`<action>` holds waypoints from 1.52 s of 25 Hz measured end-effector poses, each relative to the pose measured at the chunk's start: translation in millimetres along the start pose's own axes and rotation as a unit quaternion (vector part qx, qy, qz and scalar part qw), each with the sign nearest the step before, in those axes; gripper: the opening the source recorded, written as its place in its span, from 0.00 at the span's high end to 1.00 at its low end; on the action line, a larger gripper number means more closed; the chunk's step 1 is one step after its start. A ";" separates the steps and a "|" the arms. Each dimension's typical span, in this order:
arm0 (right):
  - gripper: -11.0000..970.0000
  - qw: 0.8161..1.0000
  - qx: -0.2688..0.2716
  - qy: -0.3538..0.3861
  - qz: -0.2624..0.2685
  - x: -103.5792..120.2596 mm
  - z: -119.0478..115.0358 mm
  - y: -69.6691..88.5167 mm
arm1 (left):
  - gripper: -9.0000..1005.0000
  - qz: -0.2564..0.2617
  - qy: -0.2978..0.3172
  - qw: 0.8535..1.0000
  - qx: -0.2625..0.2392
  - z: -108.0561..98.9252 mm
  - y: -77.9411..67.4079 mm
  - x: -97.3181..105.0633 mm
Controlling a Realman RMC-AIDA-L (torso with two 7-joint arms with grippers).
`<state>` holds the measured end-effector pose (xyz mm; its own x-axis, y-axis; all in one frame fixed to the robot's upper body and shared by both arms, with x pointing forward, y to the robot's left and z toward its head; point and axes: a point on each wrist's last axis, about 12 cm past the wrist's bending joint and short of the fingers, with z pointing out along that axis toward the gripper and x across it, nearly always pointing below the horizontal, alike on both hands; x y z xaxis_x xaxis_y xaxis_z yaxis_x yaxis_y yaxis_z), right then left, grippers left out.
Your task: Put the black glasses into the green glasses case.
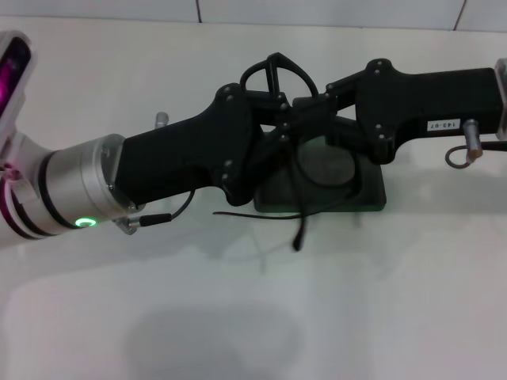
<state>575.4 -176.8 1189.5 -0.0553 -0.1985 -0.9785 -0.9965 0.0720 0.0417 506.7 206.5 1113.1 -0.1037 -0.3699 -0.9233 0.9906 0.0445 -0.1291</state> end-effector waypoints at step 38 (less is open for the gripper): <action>0.89 0.998 -0.028 -0.046 0.025 9.7 -9.8 10.9 | 0.96 -0.025 -0.003 0.998 -0.059 -8.5 -1.2 14.4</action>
<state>563.3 -187.5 1182.5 -0.1013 -0.1059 -0.9892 -0.9948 0.0242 0.0993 503.3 209.0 1096.9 -0.1510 -0.3797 -0.9127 0.9670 0.1351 -0.2162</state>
